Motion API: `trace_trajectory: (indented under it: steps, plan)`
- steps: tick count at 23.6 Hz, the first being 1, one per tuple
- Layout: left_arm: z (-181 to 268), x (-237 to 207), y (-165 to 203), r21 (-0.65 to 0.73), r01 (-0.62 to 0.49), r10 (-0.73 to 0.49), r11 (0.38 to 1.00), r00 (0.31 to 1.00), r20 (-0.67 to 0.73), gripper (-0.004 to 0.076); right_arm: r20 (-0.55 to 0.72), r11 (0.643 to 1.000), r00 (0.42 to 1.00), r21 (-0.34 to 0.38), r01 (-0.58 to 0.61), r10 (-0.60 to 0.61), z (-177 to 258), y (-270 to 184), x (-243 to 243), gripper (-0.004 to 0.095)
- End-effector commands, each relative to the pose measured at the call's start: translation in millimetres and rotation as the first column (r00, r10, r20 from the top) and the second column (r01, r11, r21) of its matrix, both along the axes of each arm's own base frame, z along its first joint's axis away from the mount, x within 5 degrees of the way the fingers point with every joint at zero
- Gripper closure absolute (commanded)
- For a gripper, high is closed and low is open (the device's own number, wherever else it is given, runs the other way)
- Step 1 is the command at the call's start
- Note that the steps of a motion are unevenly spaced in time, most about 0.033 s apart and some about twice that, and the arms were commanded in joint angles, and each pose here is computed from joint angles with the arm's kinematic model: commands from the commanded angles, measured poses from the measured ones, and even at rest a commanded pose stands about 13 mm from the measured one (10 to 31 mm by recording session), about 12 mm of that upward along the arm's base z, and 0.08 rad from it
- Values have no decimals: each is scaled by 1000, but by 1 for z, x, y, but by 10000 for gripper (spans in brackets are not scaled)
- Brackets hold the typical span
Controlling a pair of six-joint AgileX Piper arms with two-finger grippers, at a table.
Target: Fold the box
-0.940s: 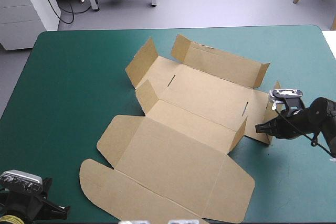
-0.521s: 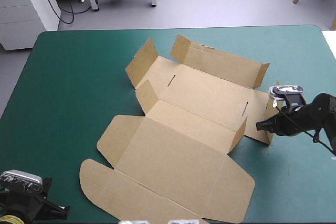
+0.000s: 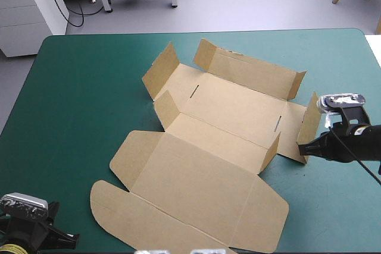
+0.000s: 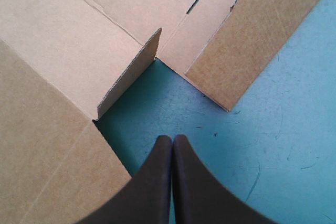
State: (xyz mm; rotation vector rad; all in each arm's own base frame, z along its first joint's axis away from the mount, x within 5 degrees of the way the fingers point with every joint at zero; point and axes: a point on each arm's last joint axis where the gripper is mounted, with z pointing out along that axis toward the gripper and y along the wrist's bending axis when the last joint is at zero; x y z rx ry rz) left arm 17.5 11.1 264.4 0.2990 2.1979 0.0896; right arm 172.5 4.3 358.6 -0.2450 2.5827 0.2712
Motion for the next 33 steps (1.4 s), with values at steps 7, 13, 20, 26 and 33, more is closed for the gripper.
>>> trace_trajectory:
  steps: [7,13,20,26,33]
  plan:
    - [10,4,-1,-17,2,-1,1000,998,57,734,174,999,984,40,36,-42,32,7,-34,926]
    - [10,4,-1,-17,2,-1,1000,998,57,734,156,996,987,81,26,-39,30,9,-27,925]
    - [10,4,-1,-17,2,-1,1000,998,57,734,148,993,987,110,45,-61,30,10,-27,309]
    - [10,4,-1,-17,2,-1,1000,998,57,734,245,975,961,210,76,-127,39,13,-18,220]
    - [10,4,-1,-17,2,-1,1000,998,57,734,-3,940,994,326,103,-108,12,17,18,225]
